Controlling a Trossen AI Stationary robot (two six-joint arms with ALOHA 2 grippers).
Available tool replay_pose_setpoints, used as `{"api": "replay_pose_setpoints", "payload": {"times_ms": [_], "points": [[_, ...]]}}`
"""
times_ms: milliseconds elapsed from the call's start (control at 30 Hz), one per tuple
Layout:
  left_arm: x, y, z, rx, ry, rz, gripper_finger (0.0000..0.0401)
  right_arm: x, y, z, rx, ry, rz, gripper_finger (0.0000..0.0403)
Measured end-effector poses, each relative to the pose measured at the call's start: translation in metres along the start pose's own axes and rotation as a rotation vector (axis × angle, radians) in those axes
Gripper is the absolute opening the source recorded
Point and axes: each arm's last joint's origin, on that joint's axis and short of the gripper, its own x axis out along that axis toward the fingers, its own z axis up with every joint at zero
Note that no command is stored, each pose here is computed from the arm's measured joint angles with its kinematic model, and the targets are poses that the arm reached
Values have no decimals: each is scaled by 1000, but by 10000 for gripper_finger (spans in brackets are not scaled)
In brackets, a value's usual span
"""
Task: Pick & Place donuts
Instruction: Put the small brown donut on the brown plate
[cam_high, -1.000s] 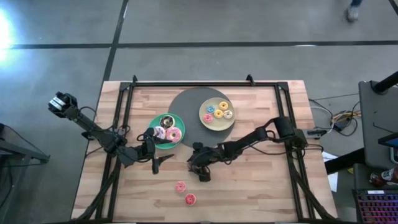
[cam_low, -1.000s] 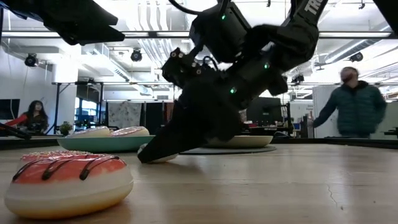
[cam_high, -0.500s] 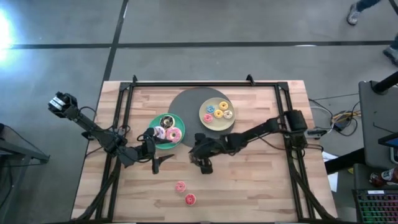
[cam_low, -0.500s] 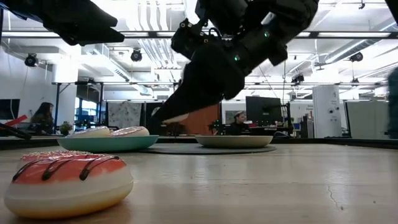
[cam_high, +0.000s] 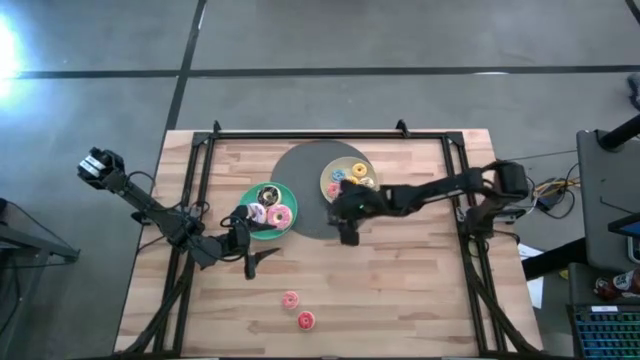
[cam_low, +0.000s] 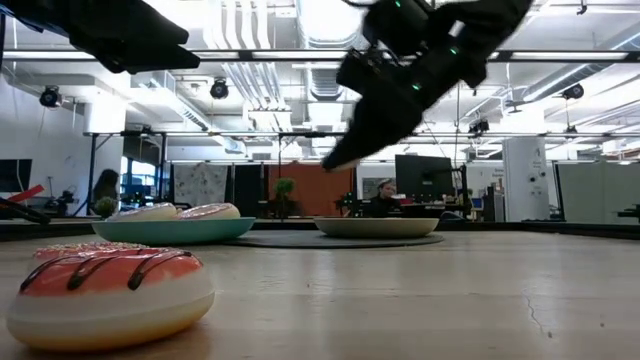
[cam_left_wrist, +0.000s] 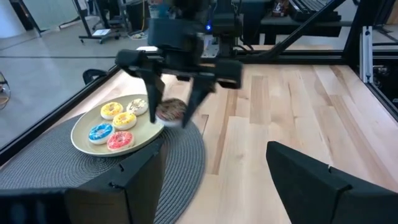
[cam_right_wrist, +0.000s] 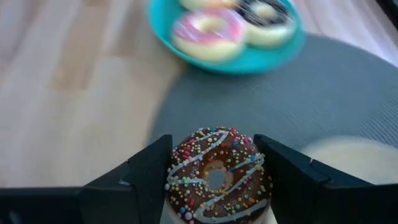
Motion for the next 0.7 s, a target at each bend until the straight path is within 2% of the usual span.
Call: {"api": "replay_pose_setpoints", "payload": {"times_ms": [200,367,700], "points": [[0,0,0,2,-5,10,252,-27,-33,-33,103,-50,-90,214],[0,1,1,0,-9,21,252,-35,-56,-57,199,-128,-158,214],[0,1,2,-5,-17,32,252,-10,-60,-73,232,-86,-134,214]]}}
